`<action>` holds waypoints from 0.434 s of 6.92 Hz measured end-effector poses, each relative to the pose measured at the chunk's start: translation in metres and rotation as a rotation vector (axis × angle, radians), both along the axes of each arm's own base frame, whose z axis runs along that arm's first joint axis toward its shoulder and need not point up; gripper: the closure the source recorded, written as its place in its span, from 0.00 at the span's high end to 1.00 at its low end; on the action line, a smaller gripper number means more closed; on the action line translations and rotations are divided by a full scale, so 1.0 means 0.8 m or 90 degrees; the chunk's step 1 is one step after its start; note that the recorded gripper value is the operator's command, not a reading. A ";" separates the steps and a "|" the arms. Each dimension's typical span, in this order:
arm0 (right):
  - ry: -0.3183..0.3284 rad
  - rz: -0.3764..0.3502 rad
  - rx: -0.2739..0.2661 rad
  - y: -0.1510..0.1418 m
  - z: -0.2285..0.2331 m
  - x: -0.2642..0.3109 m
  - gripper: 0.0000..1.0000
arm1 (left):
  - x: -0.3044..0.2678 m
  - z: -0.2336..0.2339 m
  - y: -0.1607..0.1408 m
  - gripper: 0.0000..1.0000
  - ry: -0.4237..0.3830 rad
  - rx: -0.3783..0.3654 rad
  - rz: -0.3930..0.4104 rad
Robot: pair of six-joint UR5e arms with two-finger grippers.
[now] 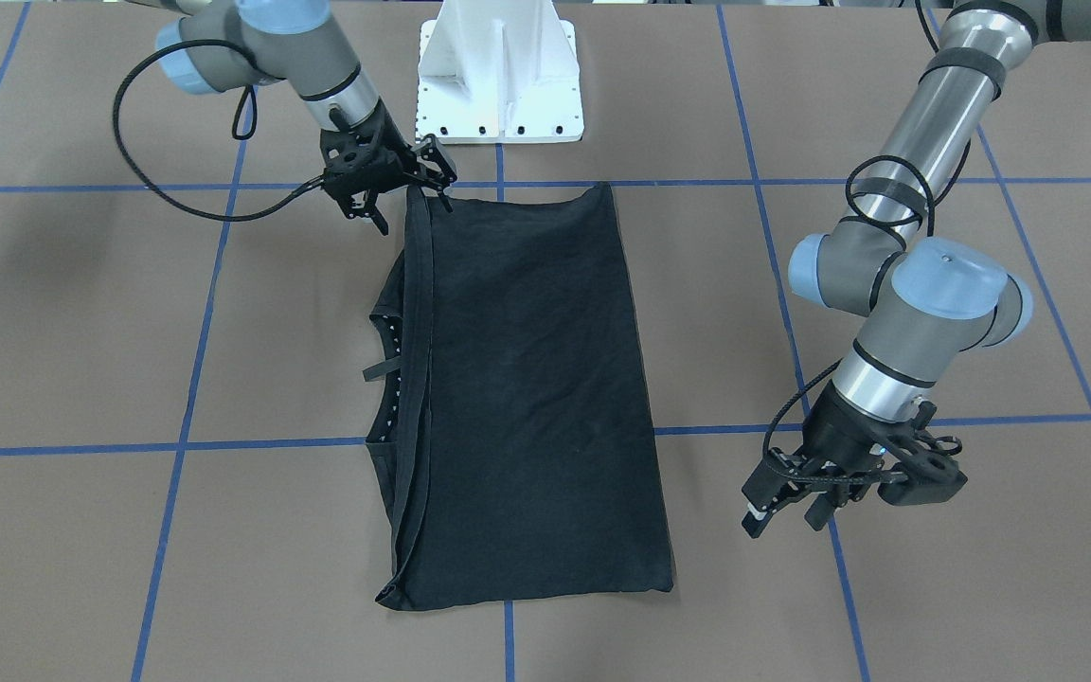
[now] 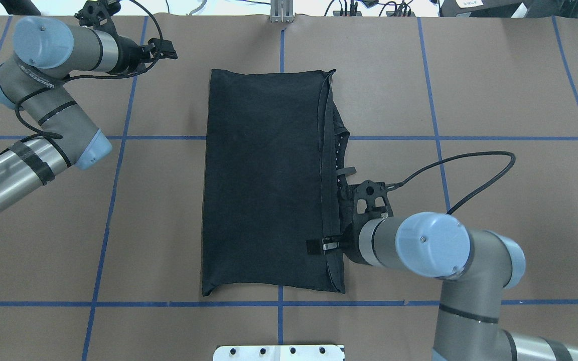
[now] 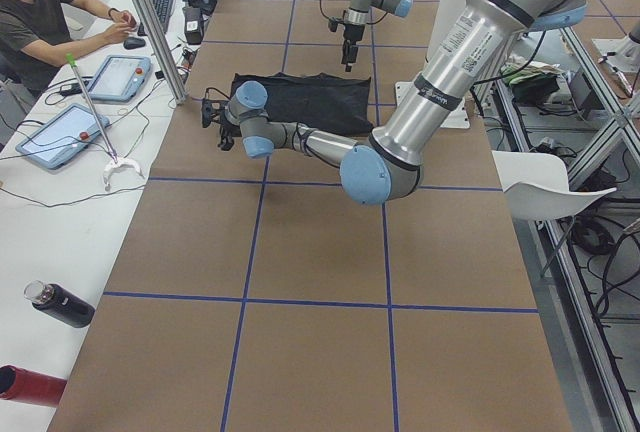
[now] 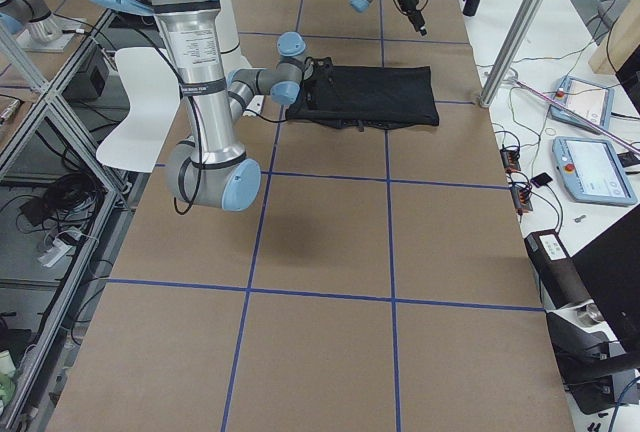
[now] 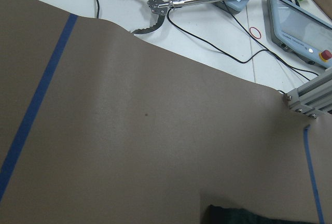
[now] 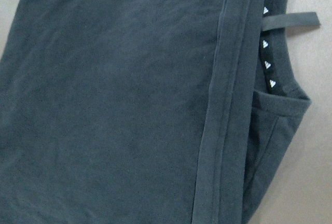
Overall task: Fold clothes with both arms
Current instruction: 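Lower the right gripper to the shirt's long edge near the robot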
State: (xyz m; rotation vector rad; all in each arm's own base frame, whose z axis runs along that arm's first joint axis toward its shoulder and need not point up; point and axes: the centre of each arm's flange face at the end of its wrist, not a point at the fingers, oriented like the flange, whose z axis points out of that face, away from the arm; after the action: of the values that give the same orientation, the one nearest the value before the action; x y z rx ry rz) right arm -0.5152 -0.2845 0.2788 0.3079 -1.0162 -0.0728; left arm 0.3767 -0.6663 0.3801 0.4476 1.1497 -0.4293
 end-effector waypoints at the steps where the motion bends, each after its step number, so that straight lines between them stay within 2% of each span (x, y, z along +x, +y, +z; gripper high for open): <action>1: 0.044 0.005 0.027 0.027 0.004 -0.022 0.99 | -0.002 0.003 0.002 1.00 0.000 0.000 0.000; 3: 0.118 -0.002 0.053 0.045 -0.001 -0.043 0.95 | -0.003 0.004 0.004 1.00 0.000 0.001 0.000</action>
State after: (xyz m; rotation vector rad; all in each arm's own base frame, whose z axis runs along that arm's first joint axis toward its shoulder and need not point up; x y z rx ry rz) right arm -0.5495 -0.2486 0.2777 0.3685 -0.8303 -0.1438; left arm 0.3742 -0.6634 0.3833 0.4483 1.1502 -0.4288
